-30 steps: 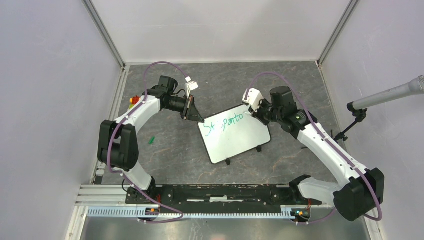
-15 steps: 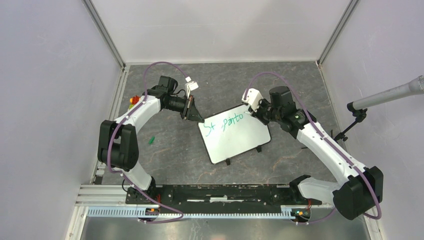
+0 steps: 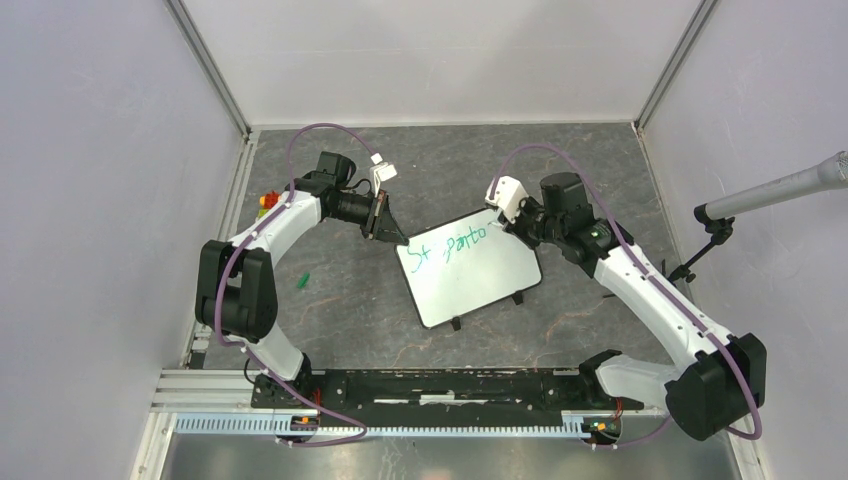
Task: Write a sentence on the whiteboard
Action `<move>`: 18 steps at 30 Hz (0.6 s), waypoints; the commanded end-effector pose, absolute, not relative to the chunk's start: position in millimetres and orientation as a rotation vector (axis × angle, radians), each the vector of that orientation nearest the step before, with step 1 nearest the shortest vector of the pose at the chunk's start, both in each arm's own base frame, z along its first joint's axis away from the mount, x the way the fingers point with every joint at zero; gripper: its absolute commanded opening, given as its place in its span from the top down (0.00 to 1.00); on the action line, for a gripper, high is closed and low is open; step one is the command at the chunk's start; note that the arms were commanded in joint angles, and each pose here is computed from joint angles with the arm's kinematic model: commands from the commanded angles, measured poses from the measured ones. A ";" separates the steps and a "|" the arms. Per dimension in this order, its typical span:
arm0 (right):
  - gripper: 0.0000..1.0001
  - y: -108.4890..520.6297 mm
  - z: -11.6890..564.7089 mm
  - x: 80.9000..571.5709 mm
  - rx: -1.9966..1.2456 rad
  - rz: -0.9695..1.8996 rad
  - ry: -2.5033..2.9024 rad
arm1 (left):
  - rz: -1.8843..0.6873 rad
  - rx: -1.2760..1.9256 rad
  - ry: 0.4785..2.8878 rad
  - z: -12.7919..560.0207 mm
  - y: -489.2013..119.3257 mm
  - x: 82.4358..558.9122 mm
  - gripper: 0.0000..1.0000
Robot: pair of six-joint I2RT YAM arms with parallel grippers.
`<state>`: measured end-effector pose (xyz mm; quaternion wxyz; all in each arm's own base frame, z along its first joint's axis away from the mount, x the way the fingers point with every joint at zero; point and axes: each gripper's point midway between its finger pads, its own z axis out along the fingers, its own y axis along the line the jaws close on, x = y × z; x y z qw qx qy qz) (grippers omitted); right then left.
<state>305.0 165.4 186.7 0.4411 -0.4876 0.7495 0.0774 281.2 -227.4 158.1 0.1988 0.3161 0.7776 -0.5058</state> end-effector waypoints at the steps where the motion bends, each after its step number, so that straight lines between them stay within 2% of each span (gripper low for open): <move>1: 1.00 162.0 179.0 298.8 -1.230 0.196 1.861 | -1.329 0.929 2.183 147.9 -225.2 287.8 0.98; 18: 1.00 155.6 193.7 317.7 -1.193 0.104 1.856 | -1.328 0.929 2.182 148.5 -225.1 287.6 0.97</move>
